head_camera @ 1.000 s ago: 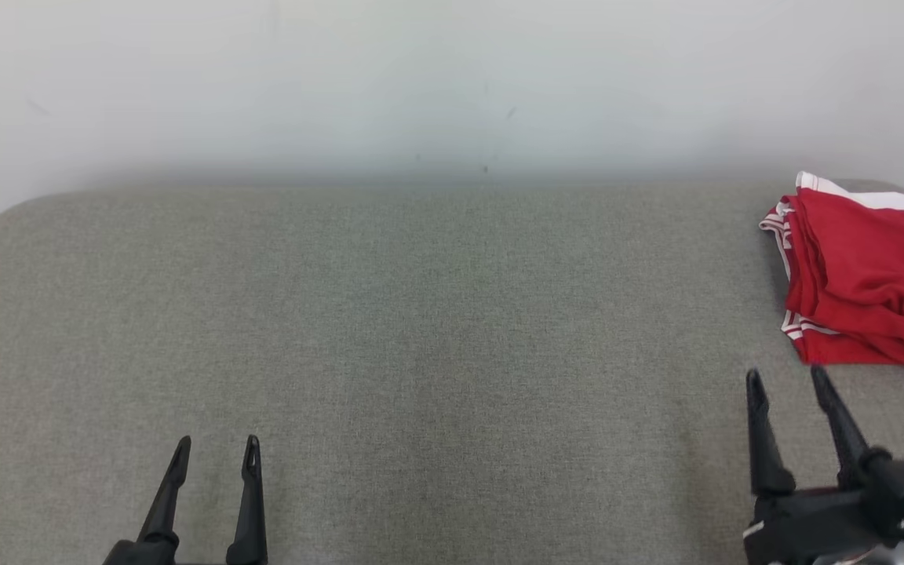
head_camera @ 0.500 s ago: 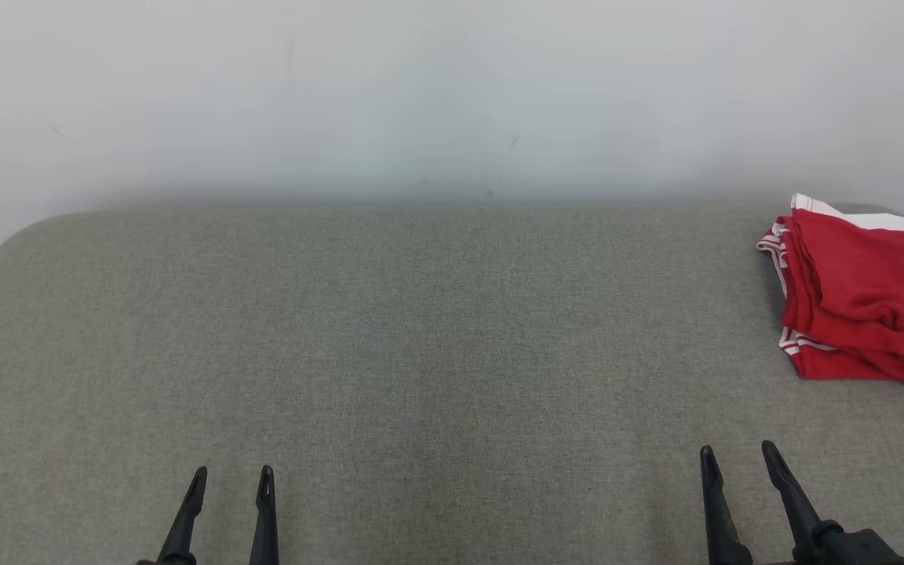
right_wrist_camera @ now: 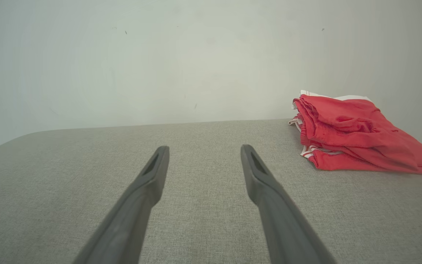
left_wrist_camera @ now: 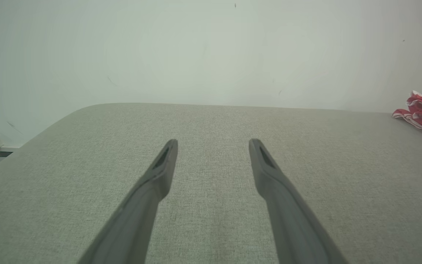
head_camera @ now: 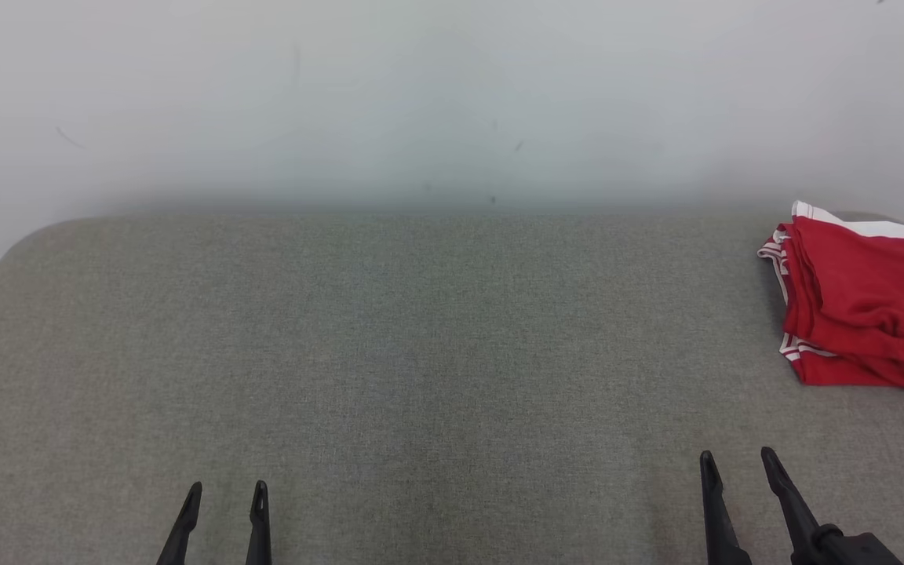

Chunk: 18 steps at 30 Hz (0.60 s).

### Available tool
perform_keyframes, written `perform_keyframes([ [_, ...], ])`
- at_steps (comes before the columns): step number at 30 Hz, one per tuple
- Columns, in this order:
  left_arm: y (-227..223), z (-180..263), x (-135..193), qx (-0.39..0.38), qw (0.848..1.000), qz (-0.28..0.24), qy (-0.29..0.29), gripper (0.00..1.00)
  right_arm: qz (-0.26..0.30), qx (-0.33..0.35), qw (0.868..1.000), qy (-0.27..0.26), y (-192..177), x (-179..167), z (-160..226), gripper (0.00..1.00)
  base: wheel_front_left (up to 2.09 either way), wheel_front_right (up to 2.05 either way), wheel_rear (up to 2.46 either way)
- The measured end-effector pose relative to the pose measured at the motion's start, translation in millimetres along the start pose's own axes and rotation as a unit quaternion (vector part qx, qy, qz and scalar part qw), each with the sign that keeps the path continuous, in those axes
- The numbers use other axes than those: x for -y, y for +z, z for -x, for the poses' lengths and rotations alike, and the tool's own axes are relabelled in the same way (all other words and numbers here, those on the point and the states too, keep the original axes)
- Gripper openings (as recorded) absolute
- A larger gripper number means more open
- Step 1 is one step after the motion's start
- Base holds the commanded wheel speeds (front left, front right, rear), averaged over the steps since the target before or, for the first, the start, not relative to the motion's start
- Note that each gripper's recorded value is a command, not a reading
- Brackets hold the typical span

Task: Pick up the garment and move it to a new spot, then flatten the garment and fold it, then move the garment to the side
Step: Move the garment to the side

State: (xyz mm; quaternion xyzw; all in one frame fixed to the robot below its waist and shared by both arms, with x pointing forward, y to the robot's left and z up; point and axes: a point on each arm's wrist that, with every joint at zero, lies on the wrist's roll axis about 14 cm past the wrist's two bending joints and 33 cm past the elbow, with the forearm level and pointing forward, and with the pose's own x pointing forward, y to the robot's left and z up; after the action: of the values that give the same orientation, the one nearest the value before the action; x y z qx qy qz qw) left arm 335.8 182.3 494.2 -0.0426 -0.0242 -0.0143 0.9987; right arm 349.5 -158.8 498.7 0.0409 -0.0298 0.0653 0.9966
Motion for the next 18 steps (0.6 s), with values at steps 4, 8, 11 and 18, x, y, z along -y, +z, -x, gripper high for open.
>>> perform_keyframes([
  [4, -2.2, 1.2, -0.5, -0.003, 1.0, 0.001, 0.0, 1.0, -0.003, -0.002, 1.0, 0.002, -1.3, -1.5, 0.9, 1.0, 0.0, 0.0, 0.0],
  [8, -2.1, 1.8, -0.8, -0.003, 1.0, 0.0, -0.001, 1.0, -0.004, -0.004, 1.0, 0.002, -2.5, -1.9, 2.2, 1.0, 0.0, 0.0, 0.0],
  [11, -2.2, 2.2, -0.6, -0.003, 1.0, 0.0, -0.001, 1.0, -0.005, -0.005, 1.0, 0.0, -3.5, -1.0, 3.1, 1.0, 0.0, 0.0, 0.0],
  [18, -3.5, 3.8, -0.5, -0.005, 1.0, -0.001, 0.001, 1.0, -0.005, -0.006, 1.0, 0.0, -4.0, -1.3, 4.2, 1.0, 0.0, 0.0, 0.0],
])
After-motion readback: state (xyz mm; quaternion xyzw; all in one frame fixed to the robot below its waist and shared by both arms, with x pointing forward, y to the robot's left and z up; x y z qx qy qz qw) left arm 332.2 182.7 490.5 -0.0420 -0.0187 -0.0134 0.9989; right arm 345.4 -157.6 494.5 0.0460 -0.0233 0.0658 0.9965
